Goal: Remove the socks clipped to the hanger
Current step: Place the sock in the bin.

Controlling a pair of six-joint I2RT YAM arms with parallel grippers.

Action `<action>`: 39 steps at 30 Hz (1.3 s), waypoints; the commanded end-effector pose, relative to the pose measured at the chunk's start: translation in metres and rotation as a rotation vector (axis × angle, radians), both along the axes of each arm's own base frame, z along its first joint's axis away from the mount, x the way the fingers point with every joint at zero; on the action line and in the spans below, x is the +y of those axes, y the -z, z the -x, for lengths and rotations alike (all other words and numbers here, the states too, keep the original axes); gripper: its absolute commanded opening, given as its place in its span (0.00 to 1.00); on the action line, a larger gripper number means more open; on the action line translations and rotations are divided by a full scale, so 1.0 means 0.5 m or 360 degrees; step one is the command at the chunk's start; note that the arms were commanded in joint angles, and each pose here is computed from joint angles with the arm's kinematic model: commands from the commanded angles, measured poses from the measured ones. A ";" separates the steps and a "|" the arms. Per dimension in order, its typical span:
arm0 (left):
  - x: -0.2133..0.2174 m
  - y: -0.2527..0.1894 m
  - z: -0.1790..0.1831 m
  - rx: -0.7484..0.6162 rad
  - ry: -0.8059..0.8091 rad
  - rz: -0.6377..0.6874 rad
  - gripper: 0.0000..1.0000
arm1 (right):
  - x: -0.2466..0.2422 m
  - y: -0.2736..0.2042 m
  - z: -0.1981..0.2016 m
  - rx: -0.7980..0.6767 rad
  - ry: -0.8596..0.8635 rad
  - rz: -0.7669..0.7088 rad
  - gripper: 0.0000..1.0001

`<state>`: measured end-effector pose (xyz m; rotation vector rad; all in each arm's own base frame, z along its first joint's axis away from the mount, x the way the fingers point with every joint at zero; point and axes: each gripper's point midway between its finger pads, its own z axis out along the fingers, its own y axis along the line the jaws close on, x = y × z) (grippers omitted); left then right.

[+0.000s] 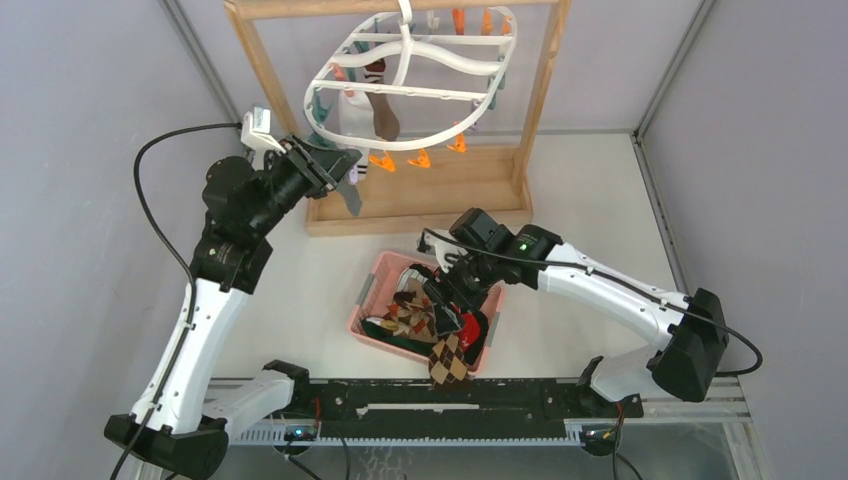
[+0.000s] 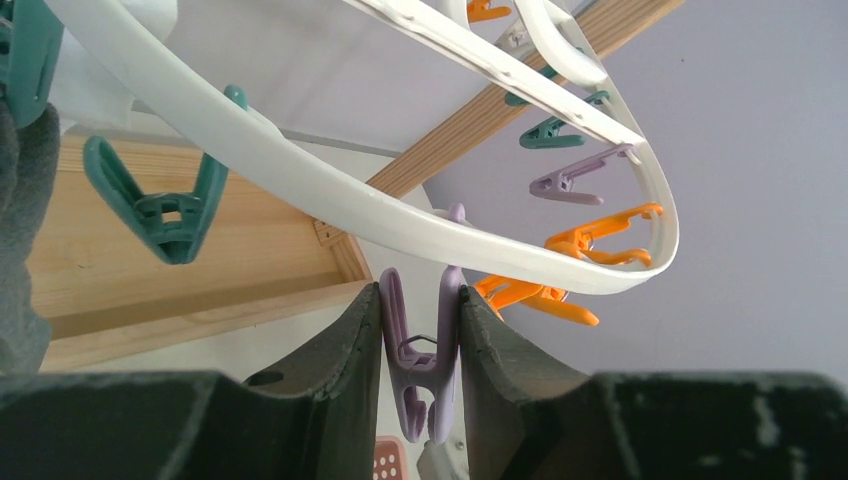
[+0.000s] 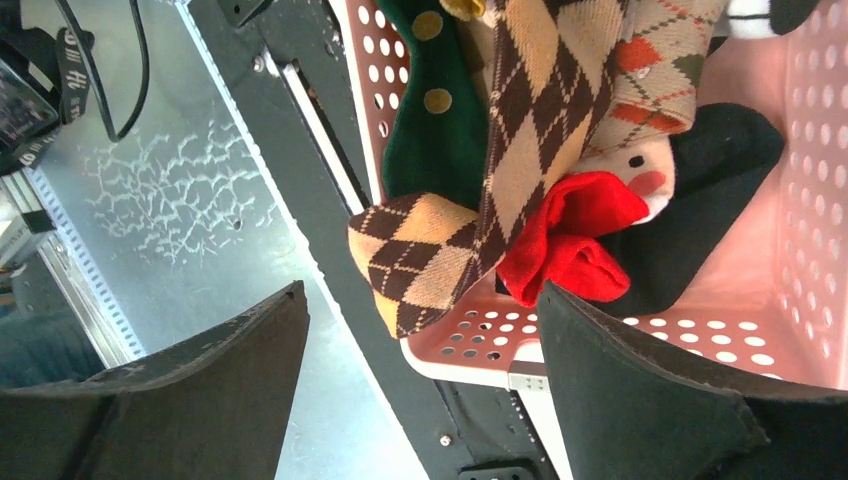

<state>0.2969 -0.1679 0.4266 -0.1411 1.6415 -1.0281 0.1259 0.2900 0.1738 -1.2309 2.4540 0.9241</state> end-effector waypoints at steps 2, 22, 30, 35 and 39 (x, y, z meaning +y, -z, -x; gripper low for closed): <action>0.009 -0.045 0.024 -0.0008 -0.0058 0.0095 0.14 | -0.009 -0.002 -0.004 -0.0075 0.0002 0.0028 0.83; 0.027 -0.062 0.036 0.0123 -0.0346 0.0017 0.12 | -0.007 0.076 0.029 0.0038 -0.0075 0.0271 0.70; 0.016 -0.072 0.046 0.0118 -0.0333 0.0024 0.12 | -0.008 0.121 -0.001 0.0014 -0.0055 0.0421 0.50; 0.009 -0.079 0.052 0.0113 -0.0317 0.0032 0.12 | 0.001 0.132 -0.038 0.0004 -0.0015 0.0458 0.20; 0.006 -0.084 0.057 0.0111 -0.0310 0.0030 0.13 | 0.024 0.109 -0.077 -0.0049 0.0035 0.0386 0.05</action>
